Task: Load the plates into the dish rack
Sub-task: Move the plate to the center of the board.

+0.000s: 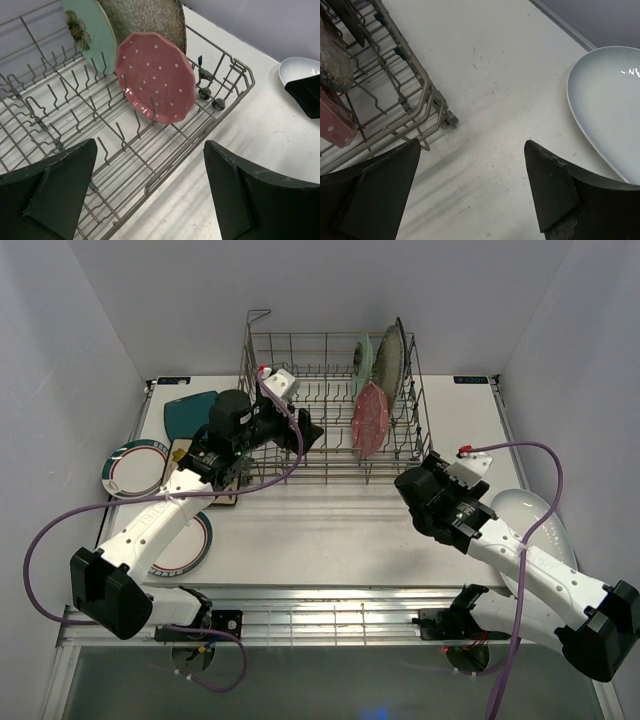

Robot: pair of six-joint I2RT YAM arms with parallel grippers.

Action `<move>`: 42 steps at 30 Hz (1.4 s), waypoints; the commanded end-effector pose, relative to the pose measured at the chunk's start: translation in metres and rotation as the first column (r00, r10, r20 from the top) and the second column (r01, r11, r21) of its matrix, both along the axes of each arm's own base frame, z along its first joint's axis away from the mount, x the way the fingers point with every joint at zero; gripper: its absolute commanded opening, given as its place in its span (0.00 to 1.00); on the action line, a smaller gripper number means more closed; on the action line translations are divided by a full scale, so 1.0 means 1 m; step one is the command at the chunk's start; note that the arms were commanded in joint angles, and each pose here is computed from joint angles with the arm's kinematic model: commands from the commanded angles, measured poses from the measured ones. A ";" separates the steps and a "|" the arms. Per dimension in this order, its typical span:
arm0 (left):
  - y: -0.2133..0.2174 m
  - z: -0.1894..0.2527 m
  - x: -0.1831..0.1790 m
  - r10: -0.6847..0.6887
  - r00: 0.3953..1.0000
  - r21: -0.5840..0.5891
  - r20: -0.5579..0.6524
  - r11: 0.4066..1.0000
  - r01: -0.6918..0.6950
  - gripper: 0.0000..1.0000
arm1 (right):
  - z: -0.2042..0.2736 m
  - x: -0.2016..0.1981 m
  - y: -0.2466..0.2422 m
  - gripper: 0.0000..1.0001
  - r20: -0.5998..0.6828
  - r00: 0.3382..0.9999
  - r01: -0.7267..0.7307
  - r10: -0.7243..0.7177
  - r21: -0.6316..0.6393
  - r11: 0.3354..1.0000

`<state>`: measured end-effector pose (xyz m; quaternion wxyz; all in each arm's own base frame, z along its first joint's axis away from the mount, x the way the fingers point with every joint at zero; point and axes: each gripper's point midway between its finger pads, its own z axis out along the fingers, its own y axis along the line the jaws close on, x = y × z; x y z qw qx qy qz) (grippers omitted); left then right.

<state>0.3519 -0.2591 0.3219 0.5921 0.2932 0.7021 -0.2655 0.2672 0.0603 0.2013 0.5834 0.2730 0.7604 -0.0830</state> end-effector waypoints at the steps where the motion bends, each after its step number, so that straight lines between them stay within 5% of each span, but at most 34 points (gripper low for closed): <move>1: -0.001 0.011 -0.008 -0.014 0.999 -0.030 -0.041 0.999 0.013 0.98 | 0.007 -0.006 0.001 0.90 -0.082 0.996 -0.039 0.036 -0.031 0.999; 10: 0.004 -0.010 -0.018 -0.016 0.998 -0.016 -0.055 1.000 0.015 0.98 | -0.024 -0.054 -0.028 0.90 -0.463 0.886 -0.132 0.007 -0.238 0.962; 16: 0.001 -0.028 -0.035 -0.085 0.995 -0.031 -0.058 0.996 0.084 0.98 | -0.035 -0.070 -0.036 0.90 -0.587 0.809 -0.190 -0.020 -0.293 0.937; 29: -0.007 -0.030 -0.063 -0.223 0.974 -0.056 -0.031 0.974 0.221 0.98 | -0.044 -0.070 -0.038 0.90 -0.566 0.819 -0.102 -0.093 -0.303 0.948; 37: -0.022 -0.033 -0.046 -0.220 0.971 -0.083 -0.096 0.974 0.213 0.98 | -0.006 -0.079 -0.049 0.90 -0.321 0.946 -0.076 0.047 -0.079 0.994; 42: -0.037 -0.025 -0.041 -0.233 0.967 -0.085 -0.102 0.971 0.225 0.98 | 0.007 -0.091 -0.068 0.90 -0.203 0.979 0.025 -0.020 0.021 0.999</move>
